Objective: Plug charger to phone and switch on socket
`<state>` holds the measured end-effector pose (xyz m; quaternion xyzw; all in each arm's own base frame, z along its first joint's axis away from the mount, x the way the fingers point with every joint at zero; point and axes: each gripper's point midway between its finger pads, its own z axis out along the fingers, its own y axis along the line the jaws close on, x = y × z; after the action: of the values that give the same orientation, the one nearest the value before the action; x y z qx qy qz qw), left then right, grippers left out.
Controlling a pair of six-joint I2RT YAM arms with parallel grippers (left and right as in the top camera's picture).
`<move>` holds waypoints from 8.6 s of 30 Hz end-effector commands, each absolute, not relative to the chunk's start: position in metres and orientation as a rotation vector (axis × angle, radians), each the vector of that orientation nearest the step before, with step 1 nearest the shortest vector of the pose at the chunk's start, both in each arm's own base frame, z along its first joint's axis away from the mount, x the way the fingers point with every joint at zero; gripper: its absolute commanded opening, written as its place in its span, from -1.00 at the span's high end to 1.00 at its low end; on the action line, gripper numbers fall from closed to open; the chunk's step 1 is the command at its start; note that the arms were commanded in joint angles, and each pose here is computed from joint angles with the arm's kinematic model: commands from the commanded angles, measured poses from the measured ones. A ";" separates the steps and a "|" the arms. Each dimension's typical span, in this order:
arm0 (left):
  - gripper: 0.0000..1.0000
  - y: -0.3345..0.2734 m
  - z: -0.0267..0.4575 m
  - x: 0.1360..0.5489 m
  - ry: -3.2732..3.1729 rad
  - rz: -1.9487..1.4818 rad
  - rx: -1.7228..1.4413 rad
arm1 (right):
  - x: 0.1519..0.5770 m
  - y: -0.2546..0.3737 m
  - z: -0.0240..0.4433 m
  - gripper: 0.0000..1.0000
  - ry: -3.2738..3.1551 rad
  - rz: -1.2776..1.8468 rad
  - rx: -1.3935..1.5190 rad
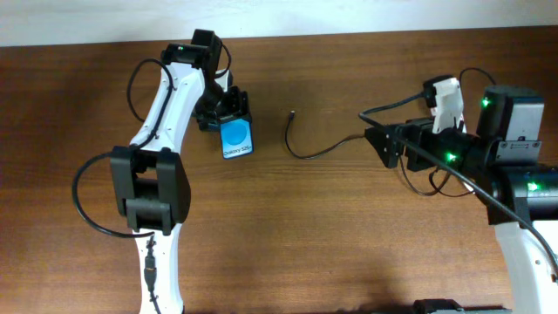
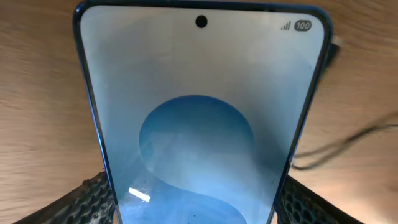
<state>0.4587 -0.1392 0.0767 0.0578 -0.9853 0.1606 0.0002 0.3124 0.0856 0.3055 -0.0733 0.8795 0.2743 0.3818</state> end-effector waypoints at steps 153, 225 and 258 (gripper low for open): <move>-1.00 -0.245 0.216 0.477 -2.435 1.859 0.086 | 0.466 0.181 0.254 0.92 2.005 1.257 1.159; 1.00 -0.230 0.250 0.535 -2.515 2.066 0.134 | 0.428 0.260 0.241 0.41 2.067 1.053 0.961; 1.00 -0.092 0.204 0.511 -2.659 1.910 0.308 | 0.483 0.247 0.082 0.52 2.878 0.820 0.054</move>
<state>0.5113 -0.0903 0.1857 0.1007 -0.8214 0.5570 -0.0696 0.4793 0.2381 0.0949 0.0128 0.9591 0.2705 0.0820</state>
